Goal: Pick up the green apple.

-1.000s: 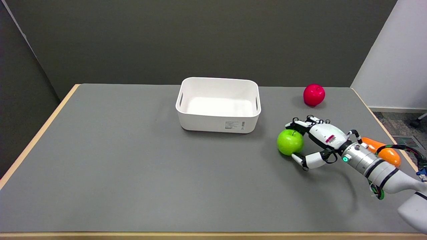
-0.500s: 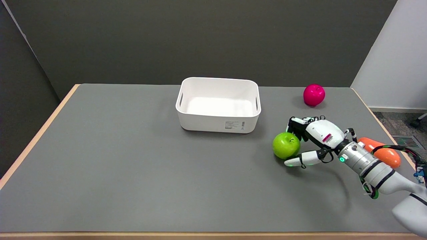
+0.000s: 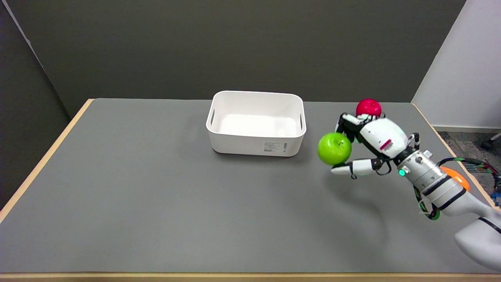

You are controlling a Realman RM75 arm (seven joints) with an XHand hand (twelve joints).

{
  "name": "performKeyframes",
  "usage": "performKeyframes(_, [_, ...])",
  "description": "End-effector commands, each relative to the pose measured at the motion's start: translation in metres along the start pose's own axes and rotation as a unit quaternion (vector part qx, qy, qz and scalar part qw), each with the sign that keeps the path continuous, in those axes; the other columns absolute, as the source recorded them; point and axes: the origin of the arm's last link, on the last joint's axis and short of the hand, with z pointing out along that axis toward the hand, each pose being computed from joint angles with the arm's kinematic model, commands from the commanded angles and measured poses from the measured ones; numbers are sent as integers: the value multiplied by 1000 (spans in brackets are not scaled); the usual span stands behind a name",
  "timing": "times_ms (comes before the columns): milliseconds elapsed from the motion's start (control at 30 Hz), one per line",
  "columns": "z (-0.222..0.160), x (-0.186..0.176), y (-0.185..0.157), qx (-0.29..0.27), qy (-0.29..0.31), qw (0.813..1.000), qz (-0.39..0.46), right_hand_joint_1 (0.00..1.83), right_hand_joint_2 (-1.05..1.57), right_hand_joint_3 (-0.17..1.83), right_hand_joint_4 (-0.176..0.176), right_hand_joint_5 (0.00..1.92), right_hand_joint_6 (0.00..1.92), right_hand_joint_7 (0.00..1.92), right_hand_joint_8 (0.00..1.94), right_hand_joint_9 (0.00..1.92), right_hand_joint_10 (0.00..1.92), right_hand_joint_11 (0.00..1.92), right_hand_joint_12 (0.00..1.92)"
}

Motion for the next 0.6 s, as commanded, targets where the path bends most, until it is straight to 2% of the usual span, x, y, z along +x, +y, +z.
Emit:
performKeyframes(33, [39,81,-23,14,140,985,-105,1149,1152,369,-176,593,1599,642,1645,853,1920,557,1686])
performKeyframes(133, [53,90,-31,19,167,980,-107,1150,1149,374,-176,593,1599,645,1643,852,1917,558,1691])
performKeyframes(233, [68,95,-38,27,184,978,-99,1154,1135,394,-176,600,1593,652,1637,883,1921,637,1867])
performKeyframes(300, [77,95,-42,28,183,978,-100,1154,1134,397,-176,597,1596,651,1640,901,1921,620,1921])
performKeyframes(600, [136,85,-57,33,186,979,-81,1151,1140,396,-176,589,1606,645,1652,887,1921,583,1921])
